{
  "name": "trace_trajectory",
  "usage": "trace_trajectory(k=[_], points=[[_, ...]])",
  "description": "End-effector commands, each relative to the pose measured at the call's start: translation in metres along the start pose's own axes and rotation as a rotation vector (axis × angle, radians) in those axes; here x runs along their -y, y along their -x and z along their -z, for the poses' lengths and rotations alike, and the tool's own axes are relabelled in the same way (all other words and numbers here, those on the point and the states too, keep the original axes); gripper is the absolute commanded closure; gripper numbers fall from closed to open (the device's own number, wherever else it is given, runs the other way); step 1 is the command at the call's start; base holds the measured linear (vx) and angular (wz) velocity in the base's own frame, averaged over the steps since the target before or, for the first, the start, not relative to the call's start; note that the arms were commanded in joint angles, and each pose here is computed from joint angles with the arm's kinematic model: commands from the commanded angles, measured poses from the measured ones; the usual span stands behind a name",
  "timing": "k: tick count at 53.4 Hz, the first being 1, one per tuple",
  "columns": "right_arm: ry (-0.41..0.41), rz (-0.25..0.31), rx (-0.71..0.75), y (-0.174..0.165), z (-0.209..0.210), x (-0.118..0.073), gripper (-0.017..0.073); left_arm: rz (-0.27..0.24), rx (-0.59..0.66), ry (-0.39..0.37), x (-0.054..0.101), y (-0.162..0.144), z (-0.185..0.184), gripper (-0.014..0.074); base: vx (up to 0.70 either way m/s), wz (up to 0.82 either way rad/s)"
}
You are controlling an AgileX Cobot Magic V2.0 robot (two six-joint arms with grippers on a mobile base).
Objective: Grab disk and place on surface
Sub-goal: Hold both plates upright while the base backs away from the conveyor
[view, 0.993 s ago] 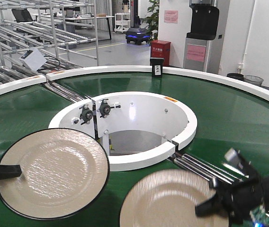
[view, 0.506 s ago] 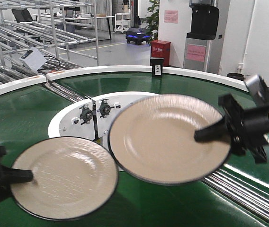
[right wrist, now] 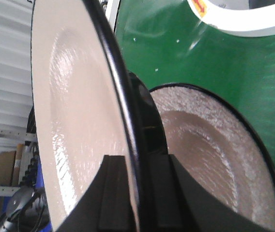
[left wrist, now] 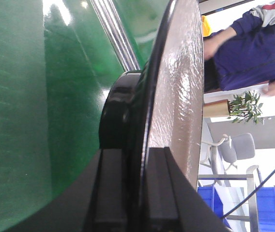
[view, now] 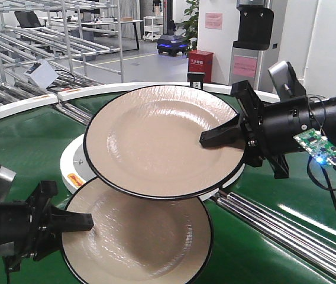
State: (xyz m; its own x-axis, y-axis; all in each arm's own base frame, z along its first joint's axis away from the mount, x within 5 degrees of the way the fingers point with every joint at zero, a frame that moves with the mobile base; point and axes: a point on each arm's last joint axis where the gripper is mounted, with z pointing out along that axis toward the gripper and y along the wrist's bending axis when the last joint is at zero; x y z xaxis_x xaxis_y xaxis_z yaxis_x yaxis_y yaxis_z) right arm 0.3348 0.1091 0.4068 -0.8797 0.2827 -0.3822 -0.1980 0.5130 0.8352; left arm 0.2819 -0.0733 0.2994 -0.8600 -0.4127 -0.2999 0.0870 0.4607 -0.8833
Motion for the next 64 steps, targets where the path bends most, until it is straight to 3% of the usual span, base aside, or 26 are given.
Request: trace_trajectory(k=[1, 64], points=[[0.118, 0.016, 0.112, 0.0046, 0.0198, -0.0324, 0.0567, 0.033, 0.062, -0.123, 0.0261, 0.0038, 0.0097, 0.0594, 0.0, 0.0], [0.119, 0.016, 0.114, 0.0048, 0.0198, -0.0325, 0.0567, 0.034, 0.07, -0.118, 0.0256, 0.0045, 0.0097, 0.0592, -0.03, 0.0]])
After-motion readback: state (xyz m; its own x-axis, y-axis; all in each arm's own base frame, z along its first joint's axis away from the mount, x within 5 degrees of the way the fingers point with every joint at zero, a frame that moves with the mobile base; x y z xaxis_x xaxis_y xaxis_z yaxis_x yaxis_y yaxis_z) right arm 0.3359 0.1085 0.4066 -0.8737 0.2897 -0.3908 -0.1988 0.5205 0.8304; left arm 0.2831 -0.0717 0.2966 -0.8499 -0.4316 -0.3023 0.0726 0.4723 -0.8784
